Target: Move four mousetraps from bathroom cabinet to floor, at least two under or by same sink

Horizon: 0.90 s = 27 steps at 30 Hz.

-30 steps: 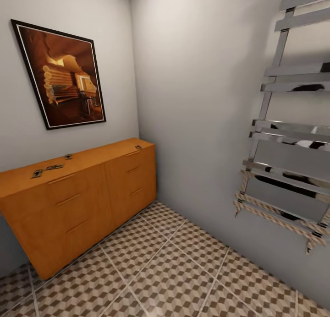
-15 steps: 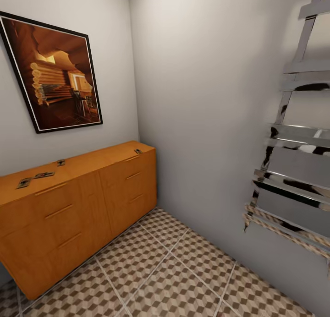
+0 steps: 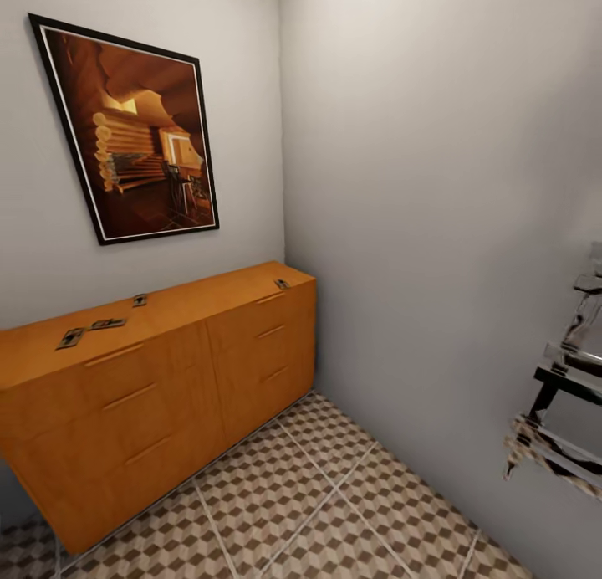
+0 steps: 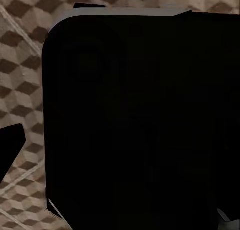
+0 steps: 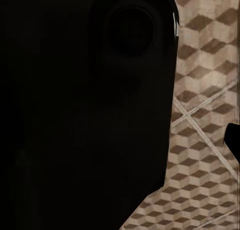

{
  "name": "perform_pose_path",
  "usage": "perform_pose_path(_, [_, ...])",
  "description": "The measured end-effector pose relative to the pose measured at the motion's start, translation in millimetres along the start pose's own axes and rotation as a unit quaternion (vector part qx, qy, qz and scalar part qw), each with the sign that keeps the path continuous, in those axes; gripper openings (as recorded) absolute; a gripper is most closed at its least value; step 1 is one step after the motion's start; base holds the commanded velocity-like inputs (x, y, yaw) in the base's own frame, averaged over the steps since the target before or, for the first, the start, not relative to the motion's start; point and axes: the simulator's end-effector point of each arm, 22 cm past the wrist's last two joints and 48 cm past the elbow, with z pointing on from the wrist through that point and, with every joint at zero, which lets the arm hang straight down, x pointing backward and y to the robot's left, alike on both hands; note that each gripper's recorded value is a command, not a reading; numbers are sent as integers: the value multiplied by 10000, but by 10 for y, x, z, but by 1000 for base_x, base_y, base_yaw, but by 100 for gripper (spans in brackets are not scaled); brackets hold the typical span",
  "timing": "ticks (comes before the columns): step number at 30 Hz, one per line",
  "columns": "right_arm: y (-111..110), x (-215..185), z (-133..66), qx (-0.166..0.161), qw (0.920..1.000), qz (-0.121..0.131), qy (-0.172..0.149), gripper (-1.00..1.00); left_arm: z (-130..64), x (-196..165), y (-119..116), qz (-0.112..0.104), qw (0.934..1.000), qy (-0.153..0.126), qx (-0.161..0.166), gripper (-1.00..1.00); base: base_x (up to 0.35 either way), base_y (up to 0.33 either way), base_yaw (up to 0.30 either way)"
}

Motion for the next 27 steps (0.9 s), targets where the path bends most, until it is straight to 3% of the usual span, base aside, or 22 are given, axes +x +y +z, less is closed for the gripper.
perform_pose_path(19, [0, -1, 0, 0, 10000, 3, -2, 100, 0, 0, 0, -3, 10000, 0, 0, 100, 323, 0, 271])
perform_pose_path(27, [0, 1, 0, 0, 10000, 12, 3, 100, 0, -2, 0, -3, 10000, -3, 0, 100, 278, 0, 100])
